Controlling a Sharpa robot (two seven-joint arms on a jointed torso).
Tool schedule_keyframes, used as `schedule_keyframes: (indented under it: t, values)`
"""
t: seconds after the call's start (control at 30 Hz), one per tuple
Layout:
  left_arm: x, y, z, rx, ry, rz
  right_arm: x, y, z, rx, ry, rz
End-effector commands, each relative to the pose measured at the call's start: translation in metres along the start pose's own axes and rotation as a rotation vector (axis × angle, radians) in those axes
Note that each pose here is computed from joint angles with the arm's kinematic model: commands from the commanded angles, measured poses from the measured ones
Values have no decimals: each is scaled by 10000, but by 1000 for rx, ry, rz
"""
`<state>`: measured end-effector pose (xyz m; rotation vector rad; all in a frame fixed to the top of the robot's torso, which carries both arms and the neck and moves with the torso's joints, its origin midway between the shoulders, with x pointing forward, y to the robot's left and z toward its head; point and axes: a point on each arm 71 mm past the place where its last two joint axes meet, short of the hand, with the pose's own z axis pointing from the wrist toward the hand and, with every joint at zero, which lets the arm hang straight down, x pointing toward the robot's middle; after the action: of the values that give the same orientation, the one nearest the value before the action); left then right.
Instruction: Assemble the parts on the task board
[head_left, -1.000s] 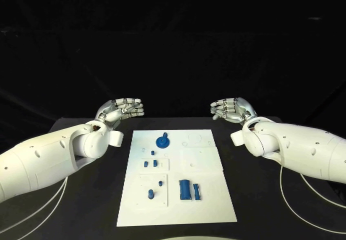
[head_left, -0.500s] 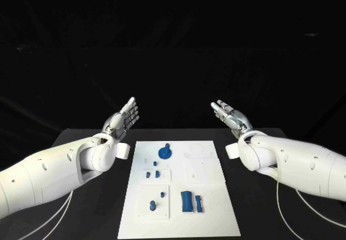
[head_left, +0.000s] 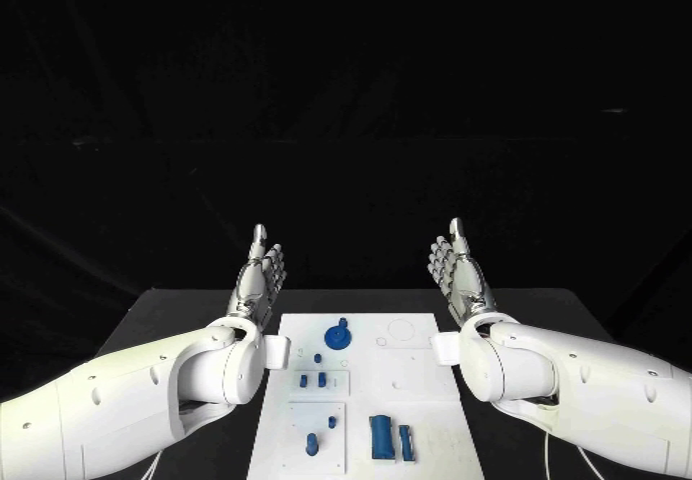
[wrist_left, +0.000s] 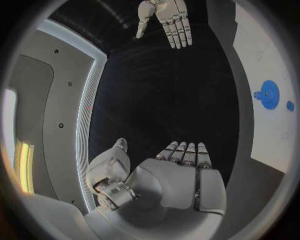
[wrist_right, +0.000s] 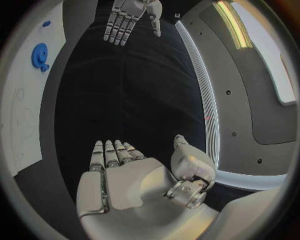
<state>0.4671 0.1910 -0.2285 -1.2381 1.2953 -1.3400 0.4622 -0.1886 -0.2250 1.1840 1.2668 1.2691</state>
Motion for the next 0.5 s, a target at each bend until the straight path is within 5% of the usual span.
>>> schedule_keyframes:
  t: [0.03, 0.5]
  values:
    - [-17, -40, -43, 42, -103, 67, -38, 9, -8, -7, -60, 1]
    - [-4, -41, -57, 42, -107, 69, -38, 9, -8, -7, -60, 1]
